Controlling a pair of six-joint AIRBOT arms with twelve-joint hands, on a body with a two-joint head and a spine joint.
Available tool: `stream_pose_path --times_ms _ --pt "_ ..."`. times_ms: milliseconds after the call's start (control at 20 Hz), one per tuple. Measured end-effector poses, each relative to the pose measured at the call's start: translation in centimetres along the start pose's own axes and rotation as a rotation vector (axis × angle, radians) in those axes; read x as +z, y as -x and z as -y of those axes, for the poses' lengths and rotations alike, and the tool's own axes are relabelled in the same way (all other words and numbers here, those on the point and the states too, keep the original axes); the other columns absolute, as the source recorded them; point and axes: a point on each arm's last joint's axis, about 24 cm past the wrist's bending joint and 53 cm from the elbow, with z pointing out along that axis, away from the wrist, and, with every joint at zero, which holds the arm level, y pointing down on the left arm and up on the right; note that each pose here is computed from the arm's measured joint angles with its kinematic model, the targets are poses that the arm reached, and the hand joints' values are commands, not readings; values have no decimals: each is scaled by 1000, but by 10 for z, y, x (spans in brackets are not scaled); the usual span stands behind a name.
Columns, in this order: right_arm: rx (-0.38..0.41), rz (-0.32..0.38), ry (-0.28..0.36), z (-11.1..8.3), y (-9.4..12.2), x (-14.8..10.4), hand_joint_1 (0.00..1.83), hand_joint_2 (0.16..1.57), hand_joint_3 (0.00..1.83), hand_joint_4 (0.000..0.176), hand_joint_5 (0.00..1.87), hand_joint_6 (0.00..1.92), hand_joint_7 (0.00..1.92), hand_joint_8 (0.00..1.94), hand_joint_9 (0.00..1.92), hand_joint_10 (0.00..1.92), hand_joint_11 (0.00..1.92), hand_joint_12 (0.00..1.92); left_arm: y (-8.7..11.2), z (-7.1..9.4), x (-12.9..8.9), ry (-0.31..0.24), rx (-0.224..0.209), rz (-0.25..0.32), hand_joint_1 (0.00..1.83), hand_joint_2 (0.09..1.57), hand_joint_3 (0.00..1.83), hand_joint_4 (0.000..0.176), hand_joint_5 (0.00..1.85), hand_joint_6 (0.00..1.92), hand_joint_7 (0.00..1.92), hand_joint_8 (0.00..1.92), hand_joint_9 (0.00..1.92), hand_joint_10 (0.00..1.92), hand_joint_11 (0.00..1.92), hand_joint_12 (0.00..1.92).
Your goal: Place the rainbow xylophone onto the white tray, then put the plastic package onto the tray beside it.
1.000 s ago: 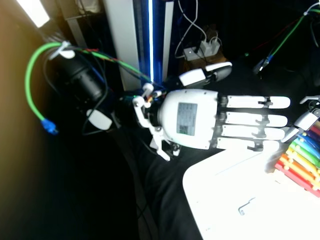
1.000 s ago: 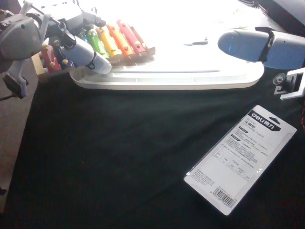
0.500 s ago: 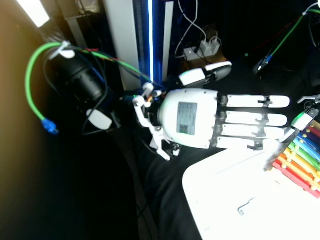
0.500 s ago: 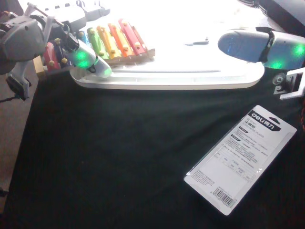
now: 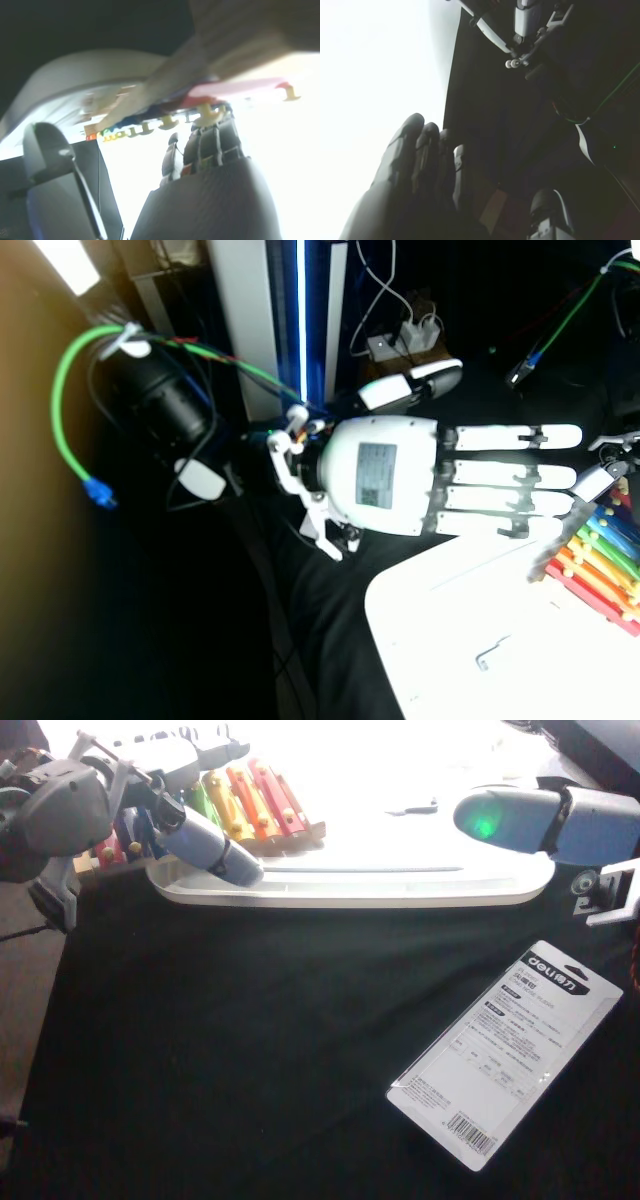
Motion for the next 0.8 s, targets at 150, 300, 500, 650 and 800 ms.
stream_pose_path --times_ms 150,300,500,650,800 --pt "-6 -10 -1 0 -1 0 587 812 0 130 172 0 192 1 113 1 0 306 10 19 -2 -40 14 17 779 680 0 176 0 0 0 0 0 0 0 0" --pt "-23 -2 -11 -3 9 -3 557 715 0 140 113 0 125 0 65 0 0 267 34 41 -12 -103 35 80 725 636 0 176 0 0 0 0 0 0 0 0" --pt "-67 -25 -55 -3 17 -10 618 680 0 108 56 1 45 4 4 0 0 109 60 53 -27 -170 -3 132 762 673 2 176 0 0 0 0 0 0 0 0" --pt "-109 -84 -135 14 9 -14 673 689 0 70 45 5 31 2 36 3 0 264 81 55 -42 -201 5 178 739 655 0 176 0 0 0 0 0 0 0 0" --pt "-130 -155 -205 27 -1 -21 622 651 0 97 49 0 63 1 40 1 0 362 92 65 -54 -235 40 200 785 652 0 176 0 0 0 0 0 0 0 0"
